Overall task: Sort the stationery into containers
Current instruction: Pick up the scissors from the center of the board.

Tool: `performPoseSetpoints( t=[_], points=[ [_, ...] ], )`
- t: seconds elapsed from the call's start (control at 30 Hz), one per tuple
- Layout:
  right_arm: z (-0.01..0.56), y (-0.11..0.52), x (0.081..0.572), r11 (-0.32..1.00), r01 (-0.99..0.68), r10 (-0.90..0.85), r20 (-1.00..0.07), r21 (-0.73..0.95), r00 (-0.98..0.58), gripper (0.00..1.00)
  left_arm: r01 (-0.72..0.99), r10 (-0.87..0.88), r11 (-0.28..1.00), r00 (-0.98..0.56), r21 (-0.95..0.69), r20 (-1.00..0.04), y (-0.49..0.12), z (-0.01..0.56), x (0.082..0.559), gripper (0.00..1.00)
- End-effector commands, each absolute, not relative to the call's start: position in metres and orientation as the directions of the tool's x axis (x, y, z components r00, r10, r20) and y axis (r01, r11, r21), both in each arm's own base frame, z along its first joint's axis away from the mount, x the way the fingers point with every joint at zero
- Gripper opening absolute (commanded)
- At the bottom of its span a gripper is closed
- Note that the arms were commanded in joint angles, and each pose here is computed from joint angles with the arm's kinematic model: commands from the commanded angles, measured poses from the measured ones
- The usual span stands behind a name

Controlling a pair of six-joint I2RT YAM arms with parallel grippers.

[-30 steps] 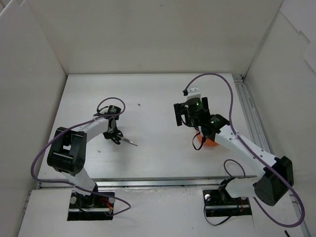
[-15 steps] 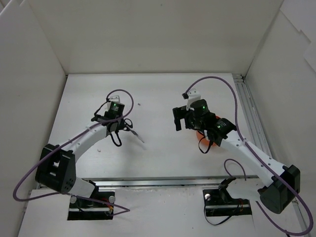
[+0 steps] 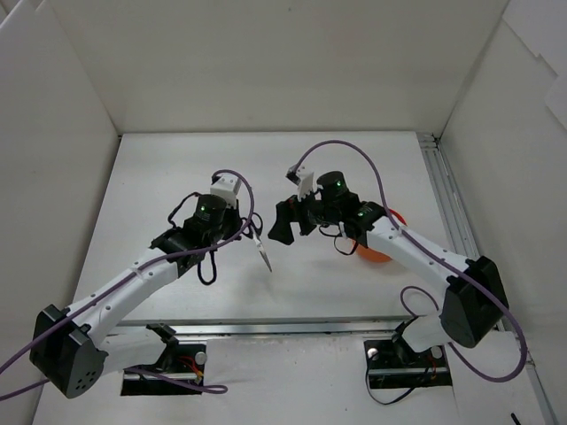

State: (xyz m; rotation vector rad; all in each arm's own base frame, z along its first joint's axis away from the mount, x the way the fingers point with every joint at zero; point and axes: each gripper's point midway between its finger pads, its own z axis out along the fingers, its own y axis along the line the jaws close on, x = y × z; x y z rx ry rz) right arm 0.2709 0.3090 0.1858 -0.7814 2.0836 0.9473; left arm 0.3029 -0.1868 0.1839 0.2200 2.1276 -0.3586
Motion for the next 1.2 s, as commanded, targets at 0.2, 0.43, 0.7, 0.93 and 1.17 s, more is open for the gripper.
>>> performPoseSetpoints(
  t=[0.2,0.43,0.7,0.93,1.17],
  points=[
    [0.223,0.369,0.271,0.357,-0.809,-0.155,-0.825,0.466,-0.544,0.98,0.401,0.001,0.895,-0.437,-0.194,-0.900,-0.216,0.223,0.301,0.00],
    [0.215,0.380,0.271,0.324,-0.791,-0.158,-0.794,0.519,-0.586,0.50,0.478,0.002,0.853,-0.402,-0.208,-0.915,-0.235,0.234,0.291,0.00],
    [0.227,0.384,0.264,0.273,-0.795,-0.131,-0.798,0.541,-0.588,0.00,0.510,0.012,0.837,-0.376,-0.196,-0.927,-0.242,0.243,0.287,0.00],
    [0.233,0.360,0.277,0.386,-0.787,-0.102,-0.826,0.481,-0.554,0.00,0.522,-0.014,0.827,-0.351,-0.208,-0.936,-0.238,0.263,0.278,0.74],
    [0.254,0.266,0.331,0.663,-0.655,0.027,-0.887,0.361,-0.461,0.00,0.564,-0.060,0.792,-0.308,-0.232,-0.950,-0.219,0.288,0.245,0.99]
  ],
)
